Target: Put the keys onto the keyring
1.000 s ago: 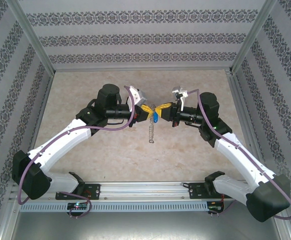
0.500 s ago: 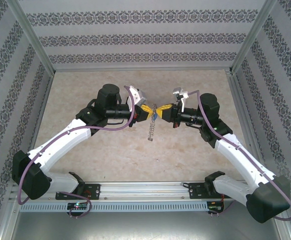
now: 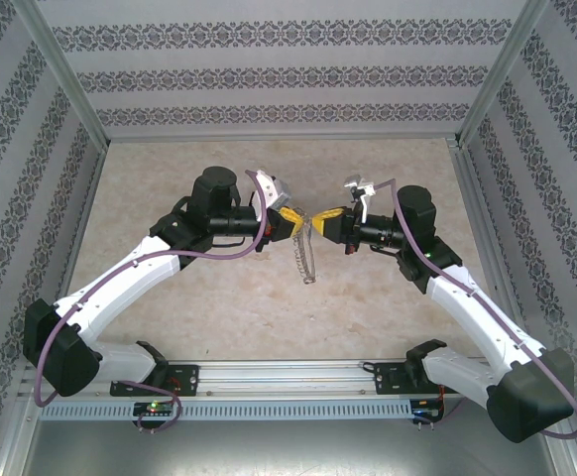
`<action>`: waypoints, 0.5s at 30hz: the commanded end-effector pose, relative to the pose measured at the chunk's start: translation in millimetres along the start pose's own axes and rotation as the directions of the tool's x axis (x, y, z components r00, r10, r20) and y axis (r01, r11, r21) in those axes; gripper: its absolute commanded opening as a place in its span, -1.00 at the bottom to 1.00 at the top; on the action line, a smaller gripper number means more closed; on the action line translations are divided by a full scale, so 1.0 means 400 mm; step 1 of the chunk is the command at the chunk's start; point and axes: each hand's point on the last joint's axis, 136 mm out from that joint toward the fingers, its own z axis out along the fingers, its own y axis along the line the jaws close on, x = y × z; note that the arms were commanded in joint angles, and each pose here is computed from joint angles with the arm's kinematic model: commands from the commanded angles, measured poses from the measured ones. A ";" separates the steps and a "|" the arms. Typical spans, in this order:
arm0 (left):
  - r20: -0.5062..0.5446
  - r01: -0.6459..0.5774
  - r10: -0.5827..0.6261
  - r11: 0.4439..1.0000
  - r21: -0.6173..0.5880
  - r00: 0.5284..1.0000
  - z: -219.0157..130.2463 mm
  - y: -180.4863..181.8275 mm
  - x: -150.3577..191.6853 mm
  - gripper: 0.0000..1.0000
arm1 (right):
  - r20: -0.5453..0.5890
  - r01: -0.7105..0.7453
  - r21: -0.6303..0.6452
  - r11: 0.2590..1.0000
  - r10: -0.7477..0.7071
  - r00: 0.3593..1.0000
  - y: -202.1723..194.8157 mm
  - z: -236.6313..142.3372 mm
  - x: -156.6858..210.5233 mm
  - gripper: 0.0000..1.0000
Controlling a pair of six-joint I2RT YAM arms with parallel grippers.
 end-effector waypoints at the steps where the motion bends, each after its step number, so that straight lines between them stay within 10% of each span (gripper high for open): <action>1: 0.099 -0.100 0.097 0.995 0.024 0.990 -0.032 -0.050 -0.093 -1.00 | -0.006 0.005 -0.013 1.000 -0.005 1.000 0.000 -0.004 0.011 -1.00; 15: 0.110 -0.109 0.109 0.994 -0.002 0.988 -0.038 -0.044 -0.103 -1.00 | -0.088 -0.057 -0.101 0.993 0.048 0.995 0.023 -0.003 0.065 -1.00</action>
